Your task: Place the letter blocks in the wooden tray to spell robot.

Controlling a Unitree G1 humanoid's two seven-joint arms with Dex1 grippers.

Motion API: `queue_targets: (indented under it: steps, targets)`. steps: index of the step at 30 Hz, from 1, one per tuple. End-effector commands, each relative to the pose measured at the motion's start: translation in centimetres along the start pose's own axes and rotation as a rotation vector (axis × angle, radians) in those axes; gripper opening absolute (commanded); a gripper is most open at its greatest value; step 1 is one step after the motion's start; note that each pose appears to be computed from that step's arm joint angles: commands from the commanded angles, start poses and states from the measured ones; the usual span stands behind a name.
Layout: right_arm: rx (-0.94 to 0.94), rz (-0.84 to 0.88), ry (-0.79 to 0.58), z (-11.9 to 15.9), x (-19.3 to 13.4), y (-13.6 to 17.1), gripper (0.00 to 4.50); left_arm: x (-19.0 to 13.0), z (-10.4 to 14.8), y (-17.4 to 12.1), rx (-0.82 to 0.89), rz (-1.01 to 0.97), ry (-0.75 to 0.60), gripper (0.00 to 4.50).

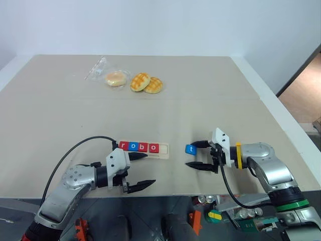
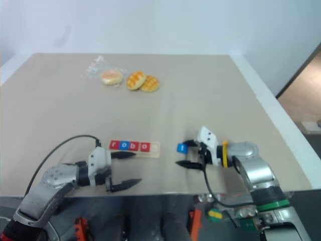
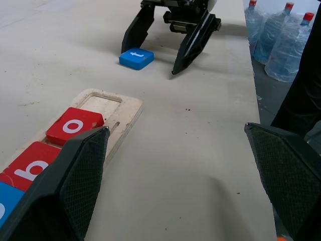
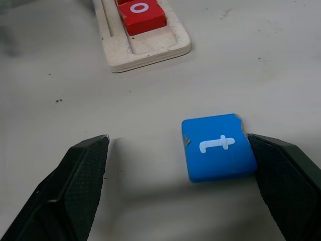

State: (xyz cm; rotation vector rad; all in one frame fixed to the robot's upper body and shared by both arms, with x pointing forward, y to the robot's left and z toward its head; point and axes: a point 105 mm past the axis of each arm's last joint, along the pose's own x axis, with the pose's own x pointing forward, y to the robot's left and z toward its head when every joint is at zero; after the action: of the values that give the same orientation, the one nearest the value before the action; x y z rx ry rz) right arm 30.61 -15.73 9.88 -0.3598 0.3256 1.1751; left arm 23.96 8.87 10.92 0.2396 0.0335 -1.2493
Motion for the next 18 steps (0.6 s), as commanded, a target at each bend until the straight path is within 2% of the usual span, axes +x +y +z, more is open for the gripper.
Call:
queue_targets:
  steps: [1, 10, 11, 12, 14, 18]
  targets:
    - [0.011, -0.053, -0.010, 0.3, -0.5, 0.1, 4.21, 0.2, 1.2, -0.3, 0.044, -0.022, -0.036, 4.50]
    - [0.106, -0.154, -0.043, 0.3, 0.6, -0.1, 4.21, 0.4, 1.0, -0.4, 0.051, -0.055, -0.031, 4.50]
    - [0.118, -0.167, -0.037, 0.1, 0.8, 0.1, 3.74, 0.3, 0.9, -0.4, 0.052, -0.054, -0.029, 4.50]
    - [0.125, -0.177, -0.038, 0.0, 0.9, 0.3, 3.57, 0.3, 0.9, -0.5, 0.051, -0.053, -0.028, 4.50]
    - [0.138, -0.197, -0.043, 0.0, 1.0, 0.7, 2.95, 0.2, 0.8, -0.5, 0.046, -0.046, -0.026, 4.50]
    - [0.142, -0.251, -0.045, 0.2, 0.9, 0.7, 1.57, 0.2, 0.7, -0.4, 0.043, -0.035, -0.023, 4.50]
